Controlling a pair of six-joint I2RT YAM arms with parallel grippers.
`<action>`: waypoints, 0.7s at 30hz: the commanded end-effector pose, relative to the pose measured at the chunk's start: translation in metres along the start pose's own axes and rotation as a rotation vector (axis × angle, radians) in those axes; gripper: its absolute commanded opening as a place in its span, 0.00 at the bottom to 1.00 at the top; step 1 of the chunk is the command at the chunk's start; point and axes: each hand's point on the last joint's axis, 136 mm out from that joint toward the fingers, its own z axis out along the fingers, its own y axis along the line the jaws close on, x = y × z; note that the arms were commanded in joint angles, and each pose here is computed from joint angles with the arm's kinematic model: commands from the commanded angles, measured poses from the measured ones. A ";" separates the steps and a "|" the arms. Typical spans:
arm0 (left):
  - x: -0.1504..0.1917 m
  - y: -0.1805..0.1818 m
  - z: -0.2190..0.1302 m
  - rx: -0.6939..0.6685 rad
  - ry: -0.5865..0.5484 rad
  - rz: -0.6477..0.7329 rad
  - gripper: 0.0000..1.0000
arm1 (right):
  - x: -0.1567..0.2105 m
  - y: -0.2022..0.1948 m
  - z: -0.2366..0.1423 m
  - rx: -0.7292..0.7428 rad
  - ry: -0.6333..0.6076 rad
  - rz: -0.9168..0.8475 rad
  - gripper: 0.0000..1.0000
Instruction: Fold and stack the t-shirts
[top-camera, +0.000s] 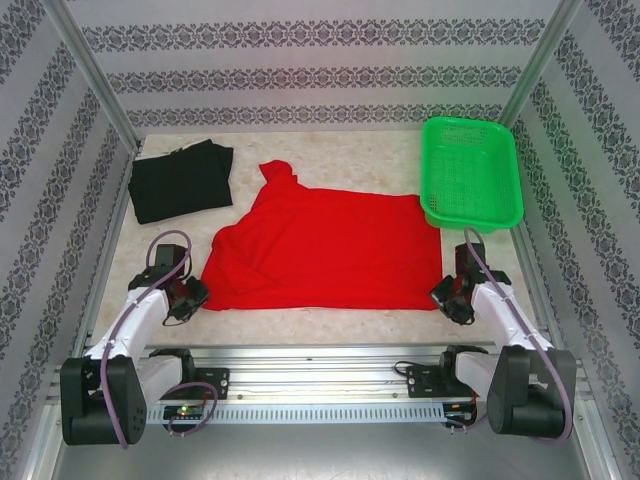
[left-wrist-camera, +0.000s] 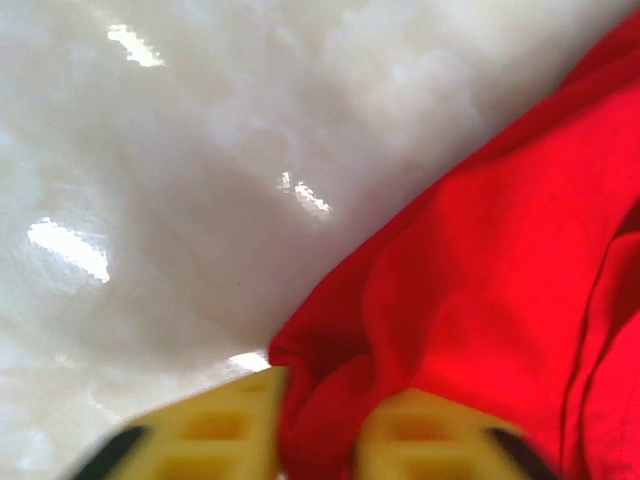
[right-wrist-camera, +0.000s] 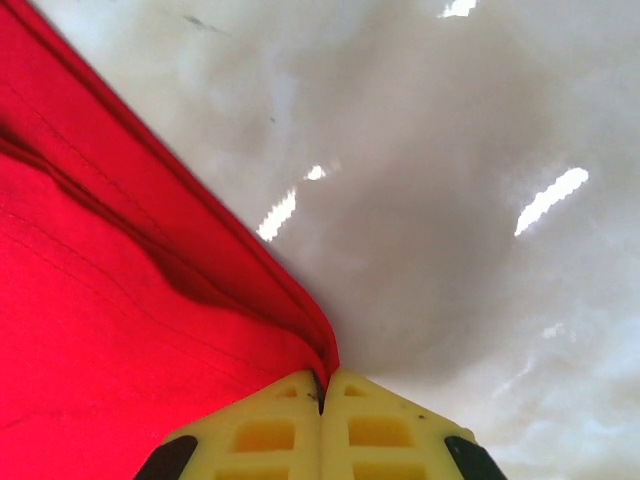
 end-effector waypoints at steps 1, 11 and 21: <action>-0.001 0.006 -0.004 -0.027 0.001 -0.038 0.48 | 0.007 -0.020 0.001 0.078 0.014 0.033 0.05; -0.047 -0.051 -0.089 0.037 -0.149 0.205 0.73 | -0.001 0.009 -0.037 -0.027 -0.009 -0.033 0.54; 0.038 -0.088 -0.058 0.101 0.220 0.357 0.71 | -0.013 0.063 -0.063 -0.177 -0.011 -0.285 0.82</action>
